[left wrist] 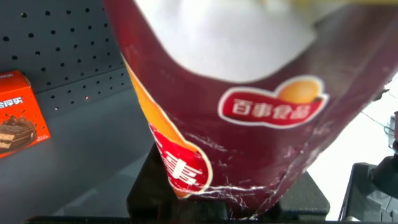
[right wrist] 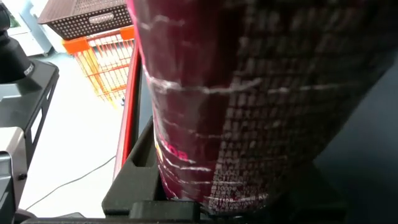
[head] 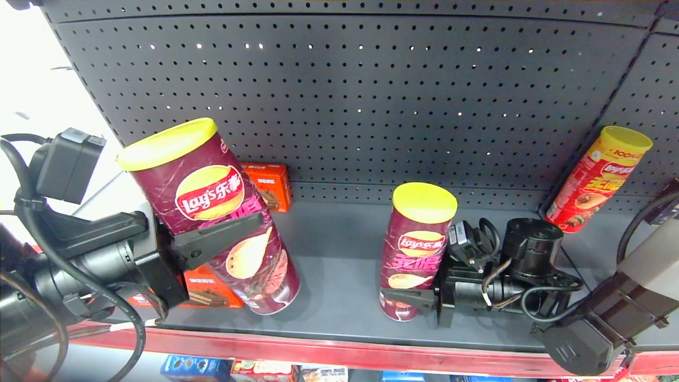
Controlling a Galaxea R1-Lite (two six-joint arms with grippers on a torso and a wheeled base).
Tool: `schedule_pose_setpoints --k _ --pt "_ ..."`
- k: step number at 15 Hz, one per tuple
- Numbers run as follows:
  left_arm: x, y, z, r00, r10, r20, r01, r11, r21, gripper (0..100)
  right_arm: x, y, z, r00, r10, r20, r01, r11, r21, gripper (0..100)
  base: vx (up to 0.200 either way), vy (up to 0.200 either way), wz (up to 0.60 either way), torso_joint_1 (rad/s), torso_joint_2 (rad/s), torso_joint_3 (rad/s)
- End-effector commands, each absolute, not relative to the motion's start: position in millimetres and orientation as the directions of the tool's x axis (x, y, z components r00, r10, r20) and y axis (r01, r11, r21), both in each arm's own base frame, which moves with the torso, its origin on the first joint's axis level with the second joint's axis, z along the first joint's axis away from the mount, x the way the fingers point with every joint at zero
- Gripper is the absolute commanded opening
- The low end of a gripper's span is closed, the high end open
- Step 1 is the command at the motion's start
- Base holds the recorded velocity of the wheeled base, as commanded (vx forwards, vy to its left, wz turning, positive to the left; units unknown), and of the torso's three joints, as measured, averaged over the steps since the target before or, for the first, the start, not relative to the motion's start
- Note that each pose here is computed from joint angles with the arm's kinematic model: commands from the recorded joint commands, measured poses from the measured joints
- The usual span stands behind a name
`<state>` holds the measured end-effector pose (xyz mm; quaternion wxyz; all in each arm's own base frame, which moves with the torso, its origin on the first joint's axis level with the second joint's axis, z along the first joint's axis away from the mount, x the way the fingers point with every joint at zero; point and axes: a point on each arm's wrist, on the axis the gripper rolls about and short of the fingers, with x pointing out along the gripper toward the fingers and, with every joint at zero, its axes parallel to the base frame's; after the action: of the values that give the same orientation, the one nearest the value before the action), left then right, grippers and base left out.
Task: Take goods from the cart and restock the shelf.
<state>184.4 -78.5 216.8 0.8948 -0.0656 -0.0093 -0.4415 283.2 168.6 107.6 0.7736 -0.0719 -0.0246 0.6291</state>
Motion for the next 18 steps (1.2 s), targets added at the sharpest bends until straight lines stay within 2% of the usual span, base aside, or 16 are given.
schedule_pose_setpoints --k 1,7,8,12,18 --pt "184.8 -78.7 216.7 0.610 -0.789 0.075 0.792 0.601 -0.109 0 282.0 168.6 105.3 0.205 0.977 -0.059 -0.971 0.195 -0.136 0 0.000 0.000 0.00 0.000 0.00 0.000" --pt "182.5 -77.9 210.4 0.611 -0.790 0.057 0.789 0.602 -0.121 0 278.9 168.0 103.7 0.204 0.977 -0.066 -0.971 0.193 -0.144 0 0.000 0.000 0.00 0.000 0.00 0.000" --pt "181.9 -77.6 211.0 0.611 -0.790 0.059 0.789 0.602 -0.121 0 278.1 167.1 101.7 0.205 0.976 -0.072 -0.971 0.193 -0.143 100 0.000 0.000 0.00 0.000 0.00 0.000" --pt "179.9 -76.9 212.4 0.610 -0.789 0.066 0.790 0.601 -0.117 0 272.8 162.0 104.3 0.212 0.974 -0.073 -0.969 0.200 -0.147 100 0.000 0.000 0.00 0.000 0.00 0.000" --pt "179.5 -77.1 212.8 0.609 -0.790 0.068 0.792 0.600 -0.115 0 249.0 126.9 122.5 0.282 0.958 -0.062 -0.950 0.269 -0.161 100 0.000 0.000 0.00 0.000 0.00 0.000"
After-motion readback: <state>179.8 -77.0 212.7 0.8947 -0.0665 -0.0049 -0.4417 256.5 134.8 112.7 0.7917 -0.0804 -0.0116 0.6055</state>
